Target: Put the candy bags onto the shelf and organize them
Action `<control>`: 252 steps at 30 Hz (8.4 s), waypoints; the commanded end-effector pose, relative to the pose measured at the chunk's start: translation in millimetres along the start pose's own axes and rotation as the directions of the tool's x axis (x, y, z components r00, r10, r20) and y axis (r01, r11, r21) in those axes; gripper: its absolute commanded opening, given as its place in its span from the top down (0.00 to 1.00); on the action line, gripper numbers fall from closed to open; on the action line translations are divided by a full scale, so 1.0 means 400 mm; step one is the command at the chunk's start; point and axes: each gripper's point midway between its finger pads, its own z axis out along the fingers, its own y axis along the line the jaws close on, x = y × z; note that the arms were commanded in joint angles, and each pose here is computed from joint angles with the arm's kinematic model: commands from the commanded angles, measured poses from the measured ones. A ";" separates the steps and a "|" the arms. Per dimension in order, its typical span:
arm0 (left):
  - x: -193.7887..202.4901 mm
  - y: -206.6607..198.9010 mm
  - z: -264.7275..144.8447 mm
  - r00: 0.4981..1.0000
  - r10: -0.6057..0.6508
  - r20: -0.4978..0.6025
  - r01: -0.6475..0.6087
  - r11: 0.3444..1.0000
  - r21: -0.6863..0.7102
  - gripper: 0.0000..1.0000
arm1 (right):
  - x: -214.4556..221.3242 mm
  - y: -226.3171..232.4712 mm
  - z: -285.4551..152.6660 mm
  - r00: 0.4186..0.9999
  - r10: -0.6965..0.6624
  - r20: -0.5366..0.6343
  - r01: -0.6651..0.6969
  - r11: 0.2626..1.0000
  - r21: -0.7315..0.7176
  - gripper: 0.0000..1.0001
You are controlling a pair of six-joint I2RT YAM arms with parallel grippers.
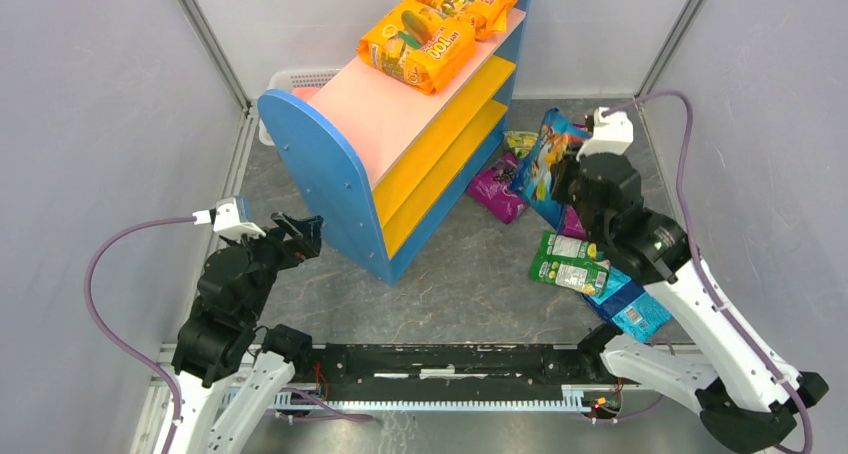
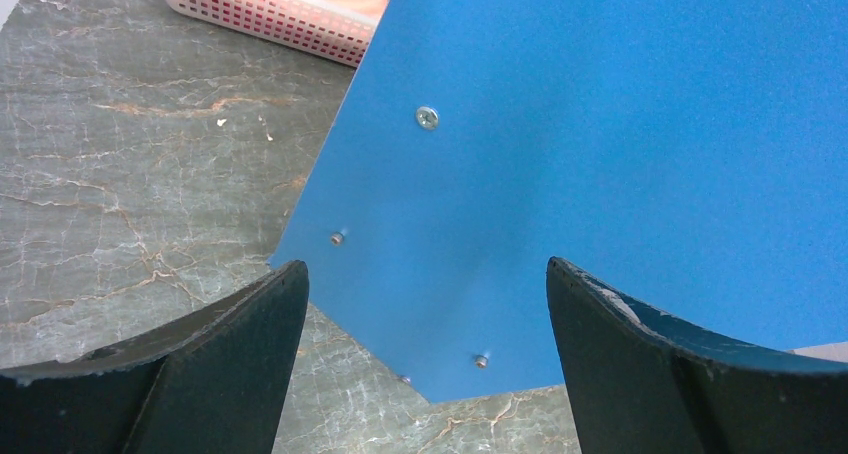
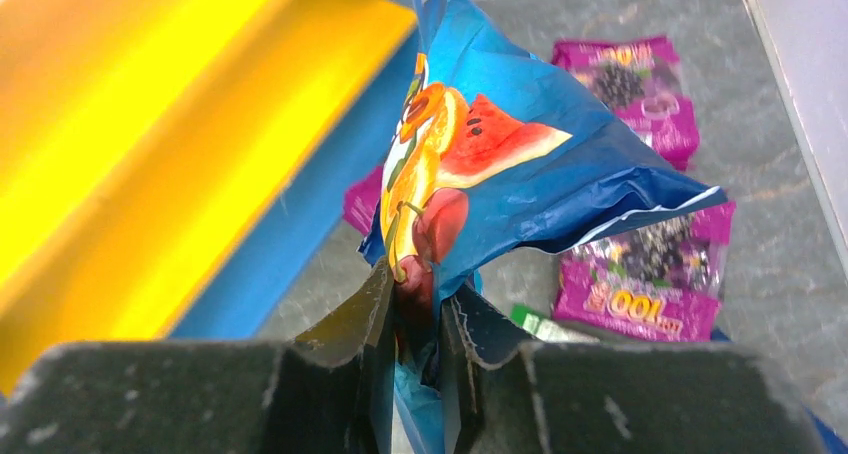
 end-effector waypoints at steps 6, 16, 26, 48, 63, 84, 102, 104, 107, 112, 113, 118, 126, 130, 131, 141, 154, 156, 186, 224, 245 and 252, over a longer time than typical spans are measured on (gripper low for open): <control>-0.021 -0.008 -0.003 0.999 0.018 0.034 -0.019 1.000 0.019 0.06 | -0.373 0.179 -0.034 0.948 0.247 0.200 -0.194 0.948 -0.251 1.00; -0.021 -0.006 -0.003 0.999 0.019 0.034 -0.019 1.000 0.016 0.05 | -0.422 0.282 0.064 0.820 0.572 -0.014 -0.471 0.661 -0.584 1.00; -0.017 -0.007 0.004 0.999 0.024 0.021 -0.024 1.000 0.012 0.05 | -0.367 0.312 0.203 0.723 0.665 -0.187 -0.608 0.483 -0.631 1.00; -0.006 0.008 0.027 1.000 0.030 -0.006 -0.030 0.999 -0.030 0.06 | -0.286 0.386 0.140 0.671 0.626 -0.398 -0.641 0.219 -0.736 1.00; -0.014 0.018 0.023 1.000 0.024 0.012 -0.024 0.999 -0.048 0.06 | -0.181 0.366 0.439 0.680 0.663 -0.313 -0.683 0.418 -0.598 1.00; -0.013 0.023 0.028 1.000 0.026 0.007 -0.025 0.998 -0.060 0.06 | -0.229 0.279 0.637 0.734 0.658 -0.169 -0.643 0.594 -0.484 1.00; -0.025 0.027 0.017 0.999 0.017 0.034 -0.014 0.998 -0.060 0.06 | -0.226 0.252 0.465 0.885 0.458 -0.086 -0.427 0.720 -0.547 0.38; -0.027 0.025 0.014 0.999 0.016 0.038 -0.014 0.998 -0.055 0.05 | -0.217 0.235 0.422 0.911 0.407 -0.072 -0.380 0.756 -0.534 0.28; -0.028 0.019 0.012 0.999 0.018 0.039 -0.016 0.999 -0.040 0.05 | -0.191 0.200 0.351 0.948 0.317 -0.035 -0.289 0.811 -0.509 0.18; -0.034 0.014 0.002 0.998 0.016 0.056 -0.015 1.000 -0.022 0.05 | 0.074 0.119 0.249 0.979 0.172 -0.110 -0.204 0.860 -0.468 0.07; -0.035 0.013 0.000 0.998 0.015 0.059 -0.014 1.000 -0.018 0.06 | 0.132 0.108 0.229 0.982 0.147 -0.118 -0.186 0.859 -0.478 0.07; -0.039 0.011 -0.006 0.998 0.012 0.069 -0.011 1.000 -0.010 0.05 | 0.427 0.024 0.156 0.959 0.027 -0.281 -0.150 0.892 -0.426 0.05; -0.037 0.007 -0.005 0.998 0.014 0.064 -0.014 1.000 -0.002 0.06 | 0.448 0.003 0.167 0.956 -0.047 -0.290 -0.082 0.906 -0.415 0.02; -0.038 0.009 -0.005 0.998 0.014 0.066 -0.013 1.000 -0.007 0.05 | 0.409 0.004 0.255 0.940 -0.070 -0.333 -0.064 0.925 -0.374 0.02; -0.038 0.009 -0.005 0.998 0.014 0.067 -0.013 1.000 -0.008 0.06 | 0.370 0.008 0.286 0.947 -0.078 -0.313 -0.043 0.930 -0.364 0.02; -0.037 0.018 0.001 0.998 0.015 0.065 -0.013 0.999 -0.029 0.06 | 0.244 0.057 0.582 0.944 -0.100 -0.314 -0.003 0.951 -0.310 0.10; -0.029 0.021 0.016 0.999 0.019 0.039 -0.017 0.999 -0.043 0.06 | 0.417 0.029 0.612 0.887 -0.115 -0.447 -0.005 0.966 -0.258 0.22; -0.030 0.022 0.015 0.999 0.018 0.041 -0.016 0.999 -0.044 0.06 | 0.434 0.032 0.586 0.886 -0.127 -0.447 0.005 0.964 -0.264 0.22; -0.036 0.015 0.004 0.998 0.015 0.058 -0.014 1.000 -0.021 0.06 | 0.482 0.167 0.311 0.853 -0.145 -0.502 -0.110 0.889 -0.444 0.08; -0.041 0.021 0.002 0.997 0.011 0.071 -0.009 0.999 -0.034 0.06 | 0.703 0.112 0.020 0.741 -0.005 -0.671 -0.348 0.852 -0.391 0.02; -0.037 0.017 0.005 0.998 0.014 0.062 -0.013 1.000 -0.026 0.06 | 0.709 0.270 0.042 0.737 0.162 -0.656 -0.557 0.695 -0.455 0.02; -0.036 0.018 0.006 0.998 0.016 0.059 -0.014 1.000 -0.028 0.06 | 0.653 0.306 0.096 0.782 0.177 -0.598 -0.519 0.715 -0.468 0.02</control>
